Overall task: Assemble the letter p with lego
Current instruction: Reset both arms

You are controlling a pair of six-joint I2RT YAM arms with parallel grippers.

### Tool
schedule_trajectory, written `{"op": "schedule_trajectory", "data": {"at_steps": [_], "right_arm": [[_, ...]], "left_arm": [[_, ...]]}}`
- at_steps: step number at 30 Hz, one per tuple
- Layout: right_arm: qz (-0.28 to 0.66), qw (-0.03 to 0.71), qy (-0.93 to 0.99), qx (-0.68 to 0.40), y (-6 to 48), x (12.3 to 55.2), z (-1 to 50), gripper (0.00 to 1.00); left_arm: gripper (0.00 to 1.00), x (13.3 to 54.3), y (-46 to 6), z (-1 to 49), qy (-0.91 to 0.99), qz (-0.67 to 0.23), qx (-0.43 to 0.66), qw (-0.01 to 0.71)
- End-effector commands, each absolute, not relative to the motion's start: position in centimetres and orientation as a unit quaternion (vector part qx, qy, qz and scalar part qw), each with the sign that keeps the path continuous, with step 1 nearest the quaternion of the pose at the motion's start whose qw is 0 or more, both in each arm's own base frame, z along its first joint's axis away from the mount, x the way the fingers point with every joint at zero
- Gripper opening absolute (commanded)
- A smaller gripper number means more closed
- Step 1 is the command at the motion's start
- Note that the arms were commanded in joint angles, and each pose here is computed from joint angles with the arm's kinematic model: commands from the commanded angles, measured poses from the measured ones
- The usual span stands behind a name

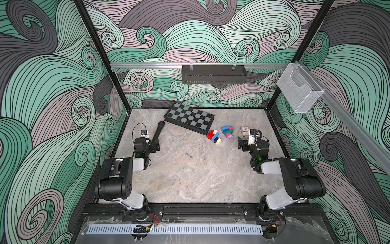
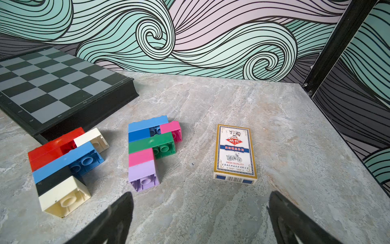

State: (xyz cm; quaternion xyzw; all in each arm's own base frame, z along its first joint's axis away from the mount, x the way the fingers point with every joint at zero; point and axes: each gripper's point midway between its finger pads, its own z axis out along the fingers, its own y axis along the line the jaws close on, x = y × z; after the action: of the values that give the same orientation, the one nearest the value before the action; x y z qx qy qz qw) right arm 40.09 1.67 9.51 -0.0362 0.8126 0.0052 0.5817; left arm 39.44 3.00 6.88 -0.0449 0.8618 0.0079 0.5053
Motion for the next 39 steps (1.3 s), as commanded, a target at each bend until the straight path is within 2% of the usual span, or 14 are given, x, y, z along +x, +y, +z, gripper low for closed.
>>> {"op": "schedule_trajectory", "data": {"at_steps": [1, 6, 9, 11, 13, 17, 20, 21, 24, 39], "right_arm": [[0.011, 0.581, 0.813, -0.043, 2.0, 40.0, 9.4, 0.99], [0.006, 0.594, 0.803, -0.042, 2.1, 39.7, 10.2, 0.99], [-0.05, 0.638, 0.768, -0.043, 2.4, 37.1, 14.9, 0.99], [-0.034, 0.676, 0.734, -0.046, 2.9, 35.9, 18.3, 0.99], [-0.03, 0.685, 0.726, -0.055, 3.3, 35.7, 19.5, 0.99], [-0.059, 0.62, 0.782, -0.015, 1.4, 37.1, 13.4, 0.99], [-0.072, 0.636, 0.768, -0.03, 1.8, 38.9, 10.6, 0.98], [-0.067, 0.593, 0.802, -0.029, 1.8, 38.7, 9.7, 0.98], [-0.031, 0.588, 0.808, -0.004, 0.5, 39.8, 9.5, 0.98], [-0.037, 0.597, 0.802, -0.013, 1.0, 39.4, 9.8, 0.98]], "left_arm": [[0.99, 40.0, 3.2, 8.3, 0.851, 0.007, -0.045, 0.524], [0.99, 40.0, 3.2, 8.3, 0.851, 0.007, -0.045, 0.524], [0.99, 40.0, 3.2, 8.3, 0.851, 0.007, -0.044, 0.524], [0.99, 40.0, 3.2, 8.3, 0.851, 0.007, -0.045, 0.523], [0.99, 40.0, 3.2, 8.3, 0.851, 0.007, -0.045, 0.523], [0.99, 40.0, 3.2, 8.3, 0.851, 0.007, -0.044, 0.524], [0.99, 40.0, 3.1, 8.3, 0.851, 0.007, -0.044, 0.524], [0.99, 40.0, 3.2, 8.3, 0.851, 0.007, -0.044, 0.524], [0.99, 40.0, 3.2, 8.3, 0.851, 0.007, -0.045, 0.524], [0.99, 40.0, 3.2, 8.4, 0.85, 0.008, -0.044, 0.524]]}}
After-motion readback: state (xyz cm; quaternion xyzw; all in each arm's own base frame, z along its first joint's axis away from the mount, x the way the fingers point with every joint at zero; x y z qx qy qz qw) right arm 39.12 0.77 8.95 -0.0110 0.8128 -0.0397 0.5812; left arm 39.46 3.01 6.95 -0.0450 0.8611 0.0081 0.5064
